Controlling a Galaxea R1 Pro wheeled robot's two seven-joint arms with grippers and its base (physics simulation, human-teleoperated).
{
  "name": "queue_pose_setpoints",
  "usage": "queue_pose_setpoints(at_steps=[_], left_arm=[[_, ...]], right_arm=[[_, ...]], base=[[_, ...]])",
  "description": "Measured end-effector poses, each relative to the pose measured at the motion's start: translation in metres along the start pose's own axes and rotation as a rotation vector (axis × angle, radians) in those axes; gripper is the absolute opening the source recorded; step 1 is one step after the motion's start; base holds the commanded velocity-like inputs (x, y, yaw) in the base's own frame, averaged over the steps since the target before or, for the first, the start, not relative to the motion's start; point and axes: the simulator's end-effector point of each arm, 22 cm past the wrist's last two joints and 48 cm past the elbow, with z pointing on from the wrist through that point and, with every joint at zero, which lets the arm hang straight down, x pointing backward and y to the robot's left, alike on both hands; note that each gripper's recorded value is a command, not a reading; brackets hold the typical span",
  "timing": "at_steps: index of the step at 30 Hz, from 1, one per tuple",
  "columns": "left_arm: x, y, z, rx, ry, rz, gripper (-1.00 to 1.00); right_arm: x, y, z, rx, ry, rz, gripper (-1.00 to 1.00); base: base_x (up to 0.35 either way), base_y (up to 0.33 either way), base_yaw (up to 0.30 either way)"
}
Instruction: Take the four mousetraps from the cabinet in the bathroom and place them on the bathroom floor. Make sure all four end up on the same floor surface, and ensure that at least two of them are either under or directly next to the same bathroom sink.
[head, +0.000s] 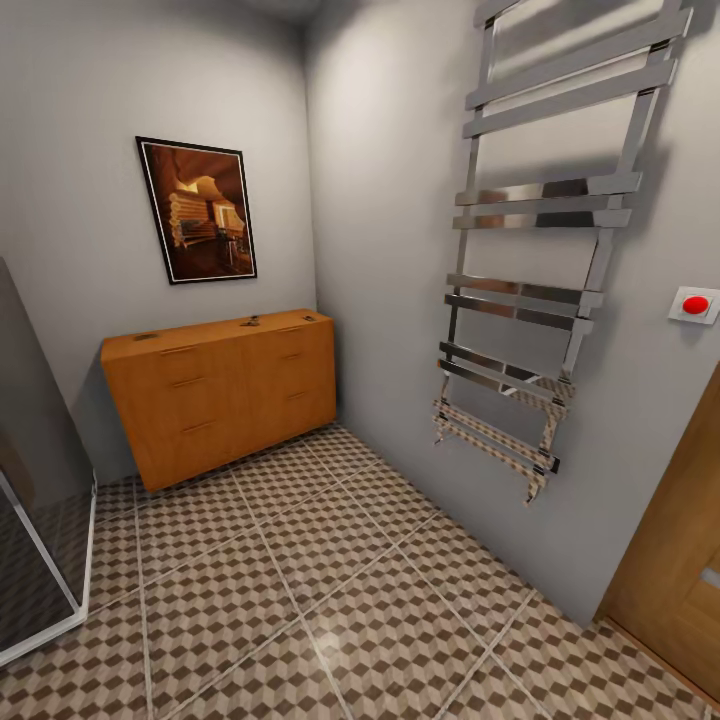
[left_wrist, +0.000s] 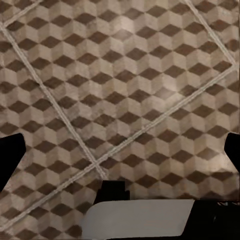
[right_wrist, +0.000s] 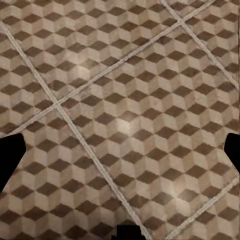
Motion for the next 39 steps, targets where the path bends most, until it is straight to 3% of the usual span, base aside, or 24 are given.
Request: queue_pose_setpoints(at_steps=[5,10,14,15,18,22,24,25,29,34,39], left_arm=[[-0.076,0.003,0.006,-0.025,-0.105,-0.013,1.0],[-0.133,0.003,0.008,-0.029,-0.129,-0.048,1.0],[-0.168,-0.004,0.007,-0.01,-0.126,-0.118,1.0],[-0.18,-0.007,0.006,0.004,-0.133,-0.162,1.0],[-0.187,-0.007,0.005,0.01,-0.147,-0.186,1.0],[-0.21,-0.005,0.001,0.008,-0.243,-0.217,1.0],[-0.224,-0.001,-0.002,0.0,-0.314,-0.228,1.0],[-0.224,0.003,-0.003,-0.011,-0.356,-0.236,1.0],[-0.209,0.004,0.001,-0.02,-0.354,-0.237,1.0],[-0.203,0.004,0.003,-0.024,-0.356,-0.237,1.0],[-0.2,0.008,0.001,-0.037,-0.407,-0.242,1.0]], right_arm=[[-0.05,0.001,0.013,-0.002,-0.074,-0.012,1.0],[-0.114,0.004,0.026,-0.011,-0.157,-0.063,1.0],[-0.174,0.008,0.036,-0.016,-0.221,-0.15,1.0],[-0.201,0.009,0.038,-0.009,-0.247,-0.193,1.0],[-0.215,0.009,0.039,-0.004,-0.263,-0.216,1.0],[-0.235,0.011,0.038,-0.001,-0.3,-0.244,1.0],[-0.246,0.013,0.036,-0.007,-0.344,-0.253,1.0],[-0.261,0.018,0.029,-0.02,-0.422,-0.26,1.0],[-0.266,0.025,0.02,-0.041,-0.502,-0.265,1.0],[-0.253,0.027,0.019,-0.05,-0.499,-0.268,1.0],[-0.246,0.03,0.019,-0.06,-0.495,-0.295,1.0]], base=[[0.0,0.0,0.0],[0.0,0.0,0.0],[0.0,0.0,0.0],[0.0,0.0,0.0],[0.0,0.0,0.0],[0.0,0.0,0.0],[0.0,0.0,0.0],[0.0,0.0,0.0],[0.0,0.0,0.0],[0.0,0.0,0.0],[0.0,0.0,0.0]])
